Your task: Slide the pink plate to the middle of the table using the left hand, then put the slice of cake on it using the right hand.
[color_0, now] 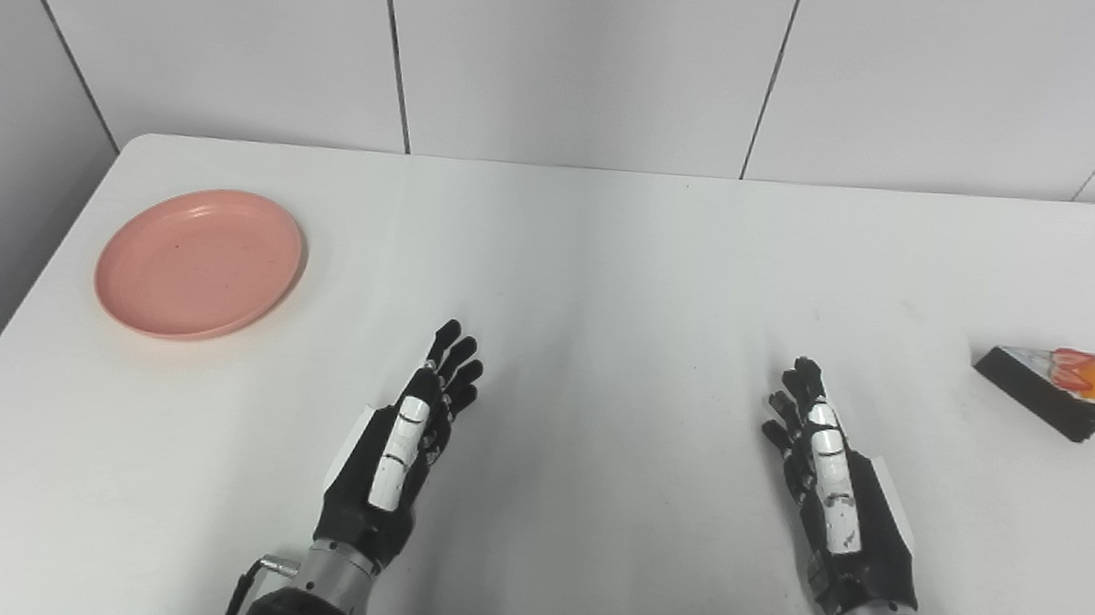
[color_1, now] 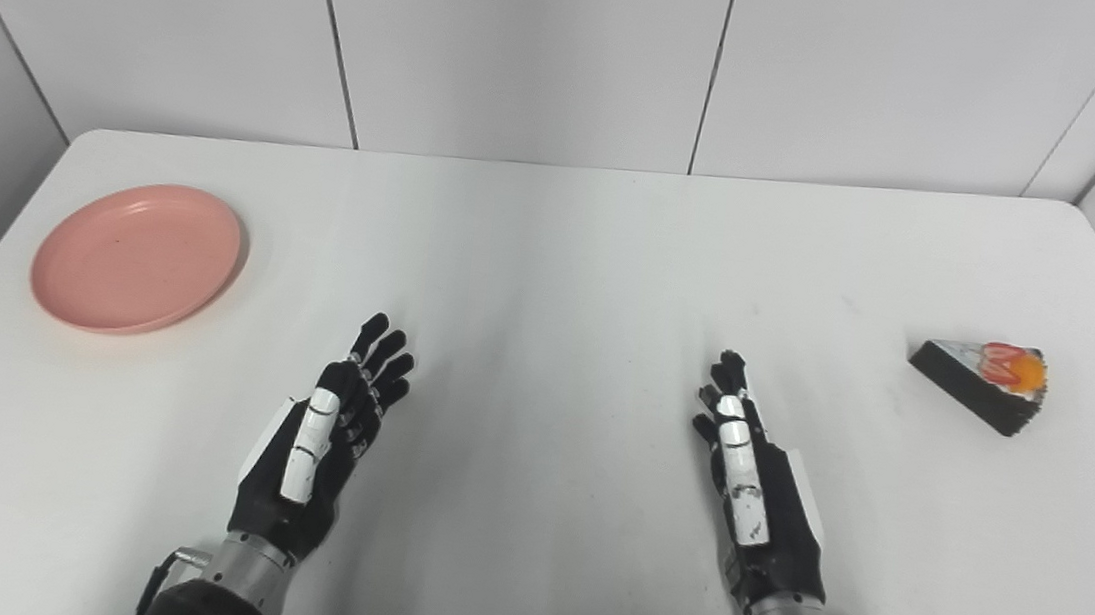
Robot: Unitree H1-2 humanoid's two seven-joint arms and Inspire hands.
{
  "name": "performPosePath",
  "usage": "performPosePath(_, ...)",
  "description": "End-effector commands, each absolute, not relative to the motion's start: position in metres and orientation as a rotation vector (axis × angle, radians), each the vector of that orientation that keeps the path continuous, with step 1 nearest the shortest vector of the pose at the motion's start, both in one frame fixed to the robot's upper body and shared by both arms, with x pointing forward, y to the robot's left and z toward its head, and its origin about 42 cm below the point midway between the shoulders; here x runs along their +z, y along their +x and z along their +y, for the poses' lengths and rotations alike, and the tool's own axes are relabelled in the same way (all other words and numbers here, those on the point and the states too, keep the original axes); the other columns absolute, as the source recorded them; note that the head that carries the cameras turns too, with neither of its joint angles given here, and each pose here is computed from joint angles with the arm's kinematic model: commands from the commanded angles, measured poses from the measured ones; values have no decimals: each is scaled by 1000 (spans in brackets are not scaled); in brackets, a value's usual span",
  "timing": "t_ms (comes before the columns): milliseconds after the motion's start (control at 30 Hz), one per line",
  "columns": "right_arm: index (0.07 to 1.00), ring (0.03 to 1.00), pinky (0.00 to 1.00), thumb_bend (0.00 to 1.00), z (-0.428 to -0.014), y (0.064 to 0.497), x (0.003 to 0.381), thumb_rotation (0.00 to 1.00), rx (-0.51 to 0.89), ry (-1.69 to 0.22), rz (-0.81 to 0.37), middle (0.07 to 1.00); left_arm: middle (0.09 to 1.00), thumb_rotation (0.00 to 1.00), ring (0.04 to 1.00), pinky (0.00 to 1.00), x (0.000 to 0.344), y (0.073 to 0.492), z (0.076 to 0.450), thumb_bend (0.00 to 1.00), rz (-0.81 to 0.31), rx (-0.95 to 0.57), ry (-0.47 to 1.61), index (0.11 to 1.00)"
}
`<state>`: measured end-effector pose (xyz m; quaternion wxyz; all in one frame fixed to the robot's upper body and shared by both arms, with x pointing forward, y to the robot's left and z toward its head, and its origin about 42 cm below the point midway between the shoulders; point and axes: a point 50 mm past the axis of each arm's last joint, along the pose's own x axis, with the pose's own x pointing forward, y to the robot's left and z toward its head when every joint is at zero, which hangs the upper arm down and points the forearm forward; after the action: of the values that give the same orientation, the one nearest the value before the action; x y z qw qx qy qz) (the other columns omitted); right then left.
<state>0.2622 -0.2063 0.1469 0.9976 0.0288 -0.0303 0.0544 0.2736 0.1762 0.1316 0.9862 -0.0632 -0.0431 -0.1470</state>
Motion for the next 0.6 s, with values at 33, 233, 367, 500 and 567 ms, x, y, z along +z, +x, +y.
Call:
performPosePath(33, 1000, 972, 964, 566, -206, 263, 156, 1000, 103, 63, -129, 991, 994, 1000, 976, 988, 130, 271, 174, 581, -83, -311, -126, 1000)
performPosePath(233, 1000, 967, 961, 532, -206, 263, 156, 1000, 105, 55, -130, 989, 996, 1000, 980, 993, 130, 271, 173, 533, -96, -319, -114, 1000)
performPosePath(367, 1000, 968, 963, 513, -206, 262, 156, 1000, 108, 58, -132, 990, 996, 1000, 980, 991, 129, 270, 173, 524, -109, -318, -108, 1000)
performPosePath(500, 1000, 965, 956, 503, -206, 261, 156, 1000, 103, 54, -130, 987, 996, 1000, 979, 987, 130, 270, 172, 520, -107, -318, -110, 1000)
performPosePath(567, 1000, 963, 954, 497, -207, 262, 156, 1000, 102, 54, -132, 985, 999, 1000, 982, 989, 129, 271, 172, 522, -105, -327, -106, 1000)
